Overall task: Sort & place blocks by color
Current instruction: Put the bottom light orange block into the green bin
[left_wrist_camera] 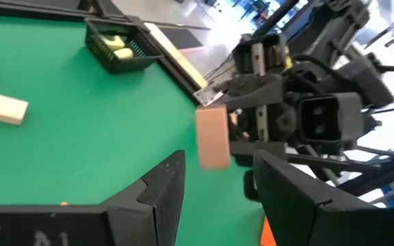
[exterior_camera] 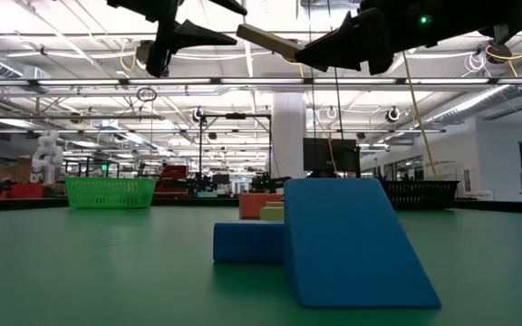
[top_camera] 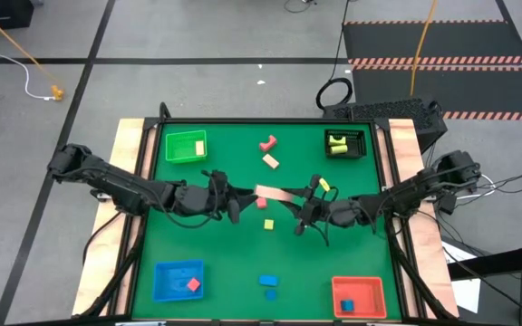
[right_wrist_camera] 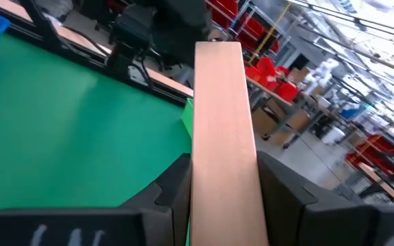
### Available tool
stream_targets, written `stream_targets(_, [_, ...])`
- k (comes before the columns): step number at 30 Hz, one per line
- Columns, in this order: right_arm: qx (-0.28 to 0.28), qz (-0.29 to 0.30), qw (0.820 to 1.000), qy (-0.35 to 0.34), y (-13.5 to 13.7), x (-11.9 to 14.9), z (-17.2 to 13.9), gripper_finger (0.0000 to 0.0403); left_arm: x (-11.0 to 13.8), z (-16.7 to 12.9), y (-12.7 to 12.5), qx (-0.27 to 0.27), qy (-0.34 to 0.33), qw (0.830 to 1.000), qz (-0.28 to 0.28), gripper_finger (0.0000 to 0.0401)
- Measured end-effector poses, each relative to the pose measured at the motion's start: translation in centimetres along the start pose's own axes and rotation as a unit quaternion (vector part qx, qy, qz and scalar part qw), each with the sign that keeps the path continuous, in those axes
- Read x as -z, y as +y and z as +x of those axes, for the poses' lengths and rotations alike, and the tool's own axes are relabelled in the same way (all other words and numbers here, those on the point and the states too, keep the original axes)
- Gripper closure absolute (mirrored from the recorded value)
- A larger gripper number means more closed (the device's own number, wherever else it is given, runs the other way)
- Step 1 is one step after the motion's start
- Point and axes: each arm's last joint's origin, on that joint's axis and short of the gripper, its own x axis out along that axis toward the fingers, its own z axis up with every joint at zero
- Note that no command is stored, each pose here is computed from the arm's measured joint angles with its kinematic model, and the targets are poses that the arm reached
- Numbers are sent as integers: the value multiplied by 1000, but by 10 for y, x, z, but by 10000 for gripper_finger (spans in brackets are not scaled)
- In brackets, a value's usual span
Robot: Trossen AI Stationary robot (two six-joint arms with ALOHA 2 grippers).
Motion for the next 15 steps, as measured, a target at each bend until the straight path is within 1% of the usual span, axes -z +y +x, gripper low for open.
stream_targets(4, [-8,1,1000,-5,-2,1,2,289,-3,1,0,12,1,1000,-7,226])
stream_targets(9, [-38,6,999,-35,-5,-2,5,289,-3,5,3,10,6,1000,-24,226])
stream_targets(15, [-39,-12,998,-53,-6,-5,5,289,-6,6,5,8,2,999,-39,226])
